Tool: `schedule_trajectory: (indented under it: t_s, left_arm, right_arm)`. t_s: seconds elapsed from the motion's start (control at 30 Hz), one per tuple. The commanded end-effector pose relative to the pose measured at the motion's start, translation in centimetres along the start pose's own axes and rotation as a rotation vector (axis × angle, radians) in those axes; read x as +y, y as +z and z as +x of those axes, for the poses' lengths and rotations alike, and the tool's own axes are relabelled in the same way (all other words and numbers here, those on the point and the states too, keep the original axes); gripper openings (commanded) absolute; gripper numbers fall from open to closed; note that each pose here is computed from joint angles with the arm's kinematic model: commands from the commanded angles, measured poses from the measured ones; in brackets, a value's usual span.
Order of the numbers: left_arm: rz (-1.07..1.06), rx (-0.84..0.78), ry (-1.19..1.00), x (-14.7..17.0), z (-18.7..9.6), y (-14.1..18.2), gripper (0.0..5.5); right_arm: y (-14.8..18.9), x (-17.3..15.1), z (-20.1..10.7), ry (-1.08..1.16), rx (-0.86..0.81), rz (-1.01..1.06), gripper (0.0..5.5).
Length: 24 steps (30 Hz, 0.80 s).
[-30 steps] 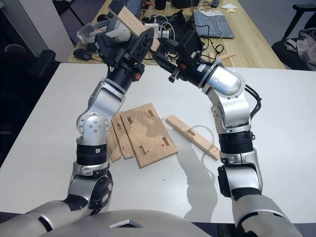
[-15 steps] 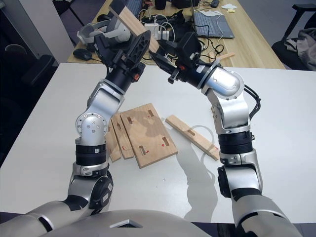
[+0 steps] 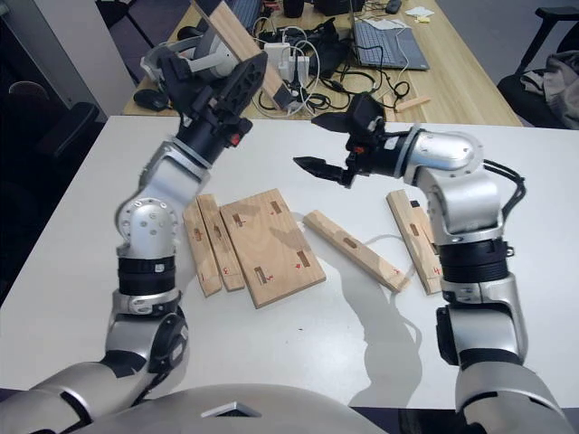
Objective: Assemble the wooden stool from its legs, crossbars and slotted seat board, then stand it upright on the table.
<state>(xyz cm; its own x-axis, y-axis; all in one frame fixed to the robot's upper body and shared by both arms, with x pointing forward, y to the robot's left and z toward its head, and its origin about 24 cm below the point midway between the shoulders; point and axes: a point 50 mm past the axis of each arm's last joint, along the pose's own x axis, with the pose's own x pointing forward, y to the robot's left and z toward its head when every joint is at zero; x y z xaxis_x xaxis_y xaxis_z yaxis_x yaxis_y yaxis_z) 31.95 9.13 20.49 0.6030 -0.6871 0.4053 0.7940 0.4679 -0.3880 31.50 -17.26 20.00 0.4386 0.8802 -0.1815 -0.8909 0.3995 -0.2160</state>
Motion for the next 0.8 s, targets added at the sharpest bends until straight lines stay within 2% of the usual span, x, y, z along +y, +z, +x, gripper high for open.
schedule_trajectory:
  t_s: [0.03,0.2,0.37,0.7,0.8]
  left_arm:
    - [0.093,0.149,-0.18,0.0,-0.5,1.9,0.41]
    - [0.198,0.336,-0.36,-1.1,-1.0,2.4,0.41]
    - [0.283,0.485,-0.471,-1.5,-1.1,1.8,0.41]
    - [0.325,0.564,-0.55,-2.1,-0.6,1.3,0.41]
    - [0.31,0.576,-0.566,-2.5,-0.9,0.9,0.41]
  right_arm:
    - [4.3,-0.4,-1.9,0.072,-0.101,0.047,3.74]
    - [7.9,-0.1,-2.1,0.176,-0.244,0.154,3.74]
    - [10.0,0.9,-1.3,0.339,-0.3,0.251,3.74]
    - [8.7,2.0,-0.5,0.412,-0.196,0.253,3.74]
    - [8.2,2.3,-0.2,0.417,-0.19,0.256,3.35]
